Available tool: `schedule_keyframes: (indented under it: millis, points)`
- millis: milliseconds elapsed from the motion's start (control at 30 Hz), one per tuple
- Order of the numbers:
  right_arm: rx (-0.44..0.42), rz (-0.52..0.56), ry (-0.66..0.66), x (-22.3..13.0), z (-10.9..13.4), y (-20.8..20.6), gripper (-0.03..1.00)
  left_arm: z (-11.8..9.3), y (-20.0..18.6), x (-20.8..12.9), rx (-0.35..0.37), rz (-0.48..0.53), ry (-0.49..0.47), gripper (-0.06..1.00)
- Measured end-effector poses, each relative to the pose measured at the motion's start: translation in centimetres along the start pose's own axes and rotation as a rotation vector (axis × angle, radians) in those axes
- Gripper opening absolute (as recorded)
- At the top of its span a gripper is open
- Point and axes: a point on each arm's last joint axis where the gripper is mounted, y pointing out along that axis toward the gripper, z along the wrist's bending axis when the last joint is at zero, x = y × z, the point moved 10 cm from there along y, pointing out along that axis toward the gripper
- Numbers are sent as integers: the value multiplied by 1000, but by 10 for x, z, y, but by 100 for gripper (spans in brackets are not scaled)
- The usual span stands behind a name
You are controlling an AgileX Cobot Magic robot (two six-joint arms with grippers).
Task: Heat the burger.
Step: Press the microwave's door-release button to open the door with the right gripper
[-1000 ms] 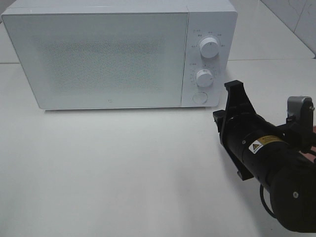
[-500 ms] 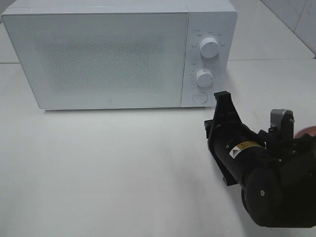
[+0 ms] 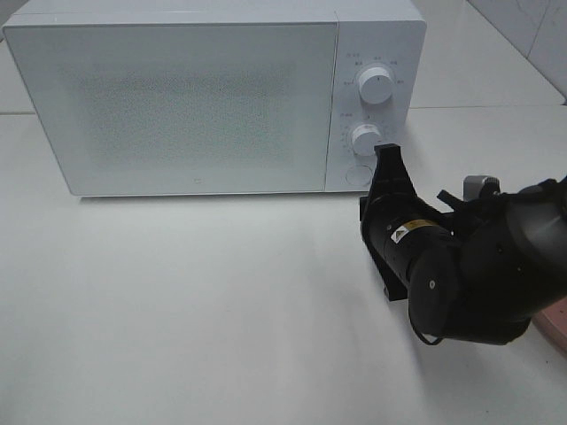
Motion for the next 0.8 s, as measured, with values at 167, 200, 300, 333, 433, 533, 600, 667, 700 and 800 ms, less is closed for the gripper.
schedule_keyframes:
  millis: [167, 200, 300, 333, 433, 533, 600, 667, 700, 800]
  points:
    - [0, -23, 25, 7, 5, 10, 0, 0, 0, 0, 0, 0, 0, 90]
    - [-9, -25, 34, 8, 5, 13, 0, 0, 0, 0, 0, 0, 0, 90]
    - [-20, -31, 46, 10, 5, 18, 0, 0, 0, 0, 0, 0, 0, 90]
    - [-20, -31, 46, 10, 5, 18, 0, 0, 0, 0, 0, 0, 0, 90]
    - [-19, -38, 56, 11, 6, 25, 0, 0, 0, 0, 0, 0, 0, 90]
    - [-12, -39, 64, 8, 9, 30, 0, 0, 0, 0, 0, 0, 0, 90]
    - [-9, -42, 67, 6, 9, 33, 0, 0, 0, 0, 0, 0, 0, 90]
    - [-12, -51, 77, 5, 7, 39, 0, 0, 0, 0, 0, 0, 0, 90]
    - [-12, -51, 77, 5, 7, 39, 0, 0, 0, 0, 0, 0, 0, 90]
    - [-19, -56, 81, 4, 4, 43, 0, 0, 0, 0, 0, 0, 0, 90]
